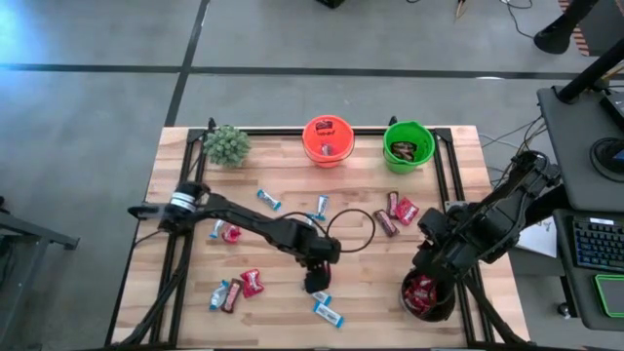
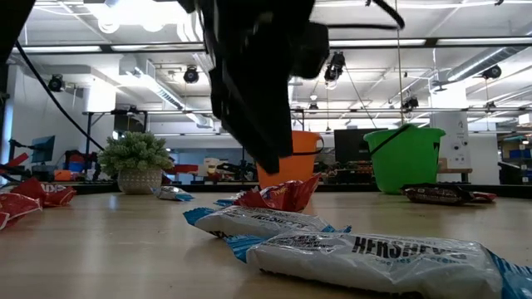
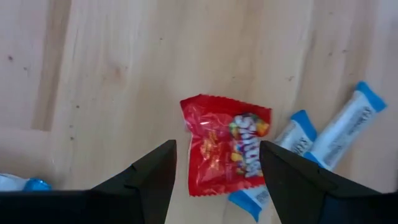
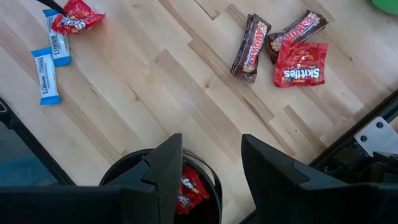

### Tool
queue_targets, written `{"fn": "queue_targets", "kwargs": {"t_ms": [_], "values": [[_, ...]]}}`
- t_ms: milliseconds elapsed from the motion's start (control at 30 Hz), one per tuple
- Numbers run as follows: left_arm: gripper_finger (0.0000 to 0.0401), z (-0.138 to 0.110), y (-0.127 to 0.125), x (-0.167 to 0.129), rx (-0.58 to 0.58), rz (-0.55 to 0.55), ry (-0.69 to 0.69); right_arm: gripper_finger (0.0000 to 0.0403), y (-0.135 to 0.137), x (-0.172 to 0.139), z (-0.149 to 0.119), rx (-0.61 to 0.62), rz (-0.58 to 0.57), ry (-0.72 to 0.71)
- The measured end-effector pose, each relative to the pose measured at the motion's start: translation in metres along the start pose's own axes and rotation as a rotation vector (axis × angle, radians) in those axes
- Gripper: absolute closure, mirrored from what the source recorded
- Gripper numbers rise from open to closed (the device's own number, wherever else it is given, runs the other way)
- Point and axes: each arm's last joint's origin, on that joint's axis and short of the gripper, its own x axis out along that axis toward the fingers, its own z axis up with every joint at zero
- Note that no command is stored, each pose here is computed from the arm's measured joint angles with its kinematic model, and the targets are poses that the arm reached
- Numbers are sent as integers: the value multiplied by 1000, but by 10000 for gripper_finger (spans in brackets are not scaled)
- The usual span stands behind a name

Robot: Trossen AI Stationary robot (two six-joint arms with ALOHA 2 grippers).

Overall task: Organize candy in baskets
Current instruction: Put the red chocolate into the black bucket

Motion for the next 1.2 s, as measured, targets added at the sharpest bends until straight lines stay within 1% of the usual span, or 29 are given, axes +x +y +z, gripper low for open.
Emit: {"fn": "queue_targets", "kwargs": {"t_ms": [167,433,633,1200], "values": [[189,-4,-2,11,-6,5,25,248,0,0,0,0,0,0],[189,-4,-5,10,21,-41,42,248,0,0,0,0,0,0],[189,-3,-9,11,40,-76,20,248,0,0,0,0,0,0],[189,-3,-8,12,51,-67,16,248,1,0,0,2,6,-1]]}}
